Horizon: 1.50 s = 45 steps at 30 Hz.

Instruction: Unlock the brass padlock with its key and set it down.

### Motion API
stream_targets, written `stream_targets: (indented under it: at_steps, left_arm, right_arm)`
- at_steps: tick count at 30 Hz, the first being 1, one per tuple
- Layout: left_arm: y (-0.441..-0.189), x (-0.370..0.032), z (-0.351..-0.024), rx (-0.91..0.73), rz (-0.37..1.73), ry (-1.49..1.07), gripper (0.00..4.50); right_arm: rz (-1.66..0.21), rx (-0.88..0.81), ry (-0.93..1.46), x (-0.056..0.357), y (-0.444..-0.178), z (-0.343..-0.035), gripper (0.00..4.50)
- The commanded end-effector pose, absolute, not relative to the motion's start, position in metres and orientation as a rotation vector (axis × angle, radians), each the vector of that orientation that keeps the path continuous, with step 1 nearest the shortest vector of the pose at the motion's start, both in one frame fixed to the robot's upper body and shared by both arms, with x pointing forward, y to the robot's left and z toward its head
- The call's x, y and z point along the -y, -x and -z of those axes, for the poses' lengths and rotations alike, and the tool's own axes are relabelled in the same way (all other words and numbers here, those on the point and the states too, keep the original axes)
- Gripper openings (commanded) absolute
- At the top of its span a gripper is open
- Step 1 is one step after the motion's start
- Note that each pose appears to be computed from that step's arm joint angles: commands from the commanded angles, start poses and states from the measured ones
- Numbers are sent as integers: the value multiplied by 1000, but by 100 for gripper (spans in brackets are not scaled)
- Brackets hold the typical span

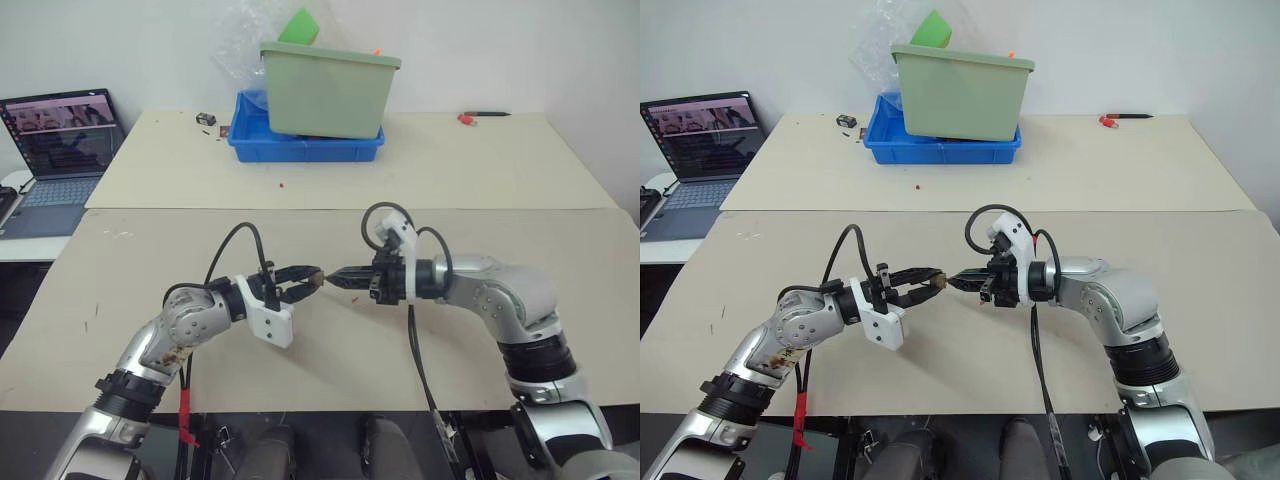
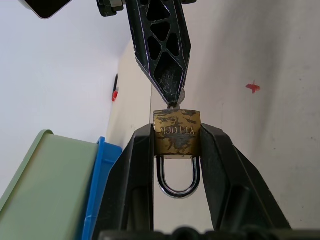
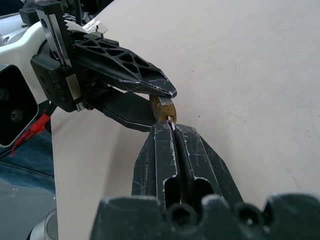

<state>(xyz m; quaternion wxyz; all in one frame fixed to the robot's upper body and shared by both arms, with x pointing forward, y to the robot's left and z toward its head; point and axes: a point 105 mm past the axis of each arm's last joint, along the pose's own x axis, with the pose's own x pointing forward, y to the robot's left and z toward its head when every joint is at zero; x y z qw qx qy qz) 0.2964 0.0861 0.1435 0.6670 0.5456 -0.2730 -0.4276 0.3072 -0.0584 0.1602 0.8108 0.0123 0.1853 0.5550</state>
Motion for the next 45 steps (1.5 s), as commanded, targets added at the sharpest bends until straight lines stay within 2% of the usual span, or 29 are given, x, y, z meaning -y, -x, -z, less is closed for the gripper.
stream_targets:
  at_steps: [1,6,11,18,21,25,27,28,29,37,45]
  left_arm:
    - [-290,-77,-155,701,966,-1202,81]
    - [-290,-77,-155,701,967,-1196,81]
    - [-289,-77,-155,706,968,-1191,81]
    - [-288,-77,-156,706,969,-1187,81]
    - [-288,-77,-156,704,970,-1188,81]
    - [-288,-77,-155,698,974,-1188,81]
    - [-288,-77,-155,697,975,-1187,81]
    - [-288,-77,-155,696,975,-1187,81]
    - [-288,-77,-155,696,975,-1188,81]
    - [-287,-77,-156,697,981,-1188,81]
    - [-287,-77,-156,695,985,-1188,81]
  right_arm:
    - [-1167,-393,-126,55,-314,-175,5]
    - [-1181,-571,-384,57,-315,-171,5]
    - [-1157,-633,-513,60,-322,-173,5]
    - [-1133,-656,-489,59,-323,-166,5]
    - [-1129,-625,-443,58,-324,-166,5]
    - [-1041,-530,-370,63,-338,-169,5]
    - [-1040,-523,-370,64,-339,-169,69]
    - [-1041,-519,-371,64,-339,-170,86]
    - [-1040,-513,-371,64,-339,-171,135]
    - [-1067,-494,-335,69,-336,-171,405]
    - [-1177,-461,-314,71,-321,-179,405]
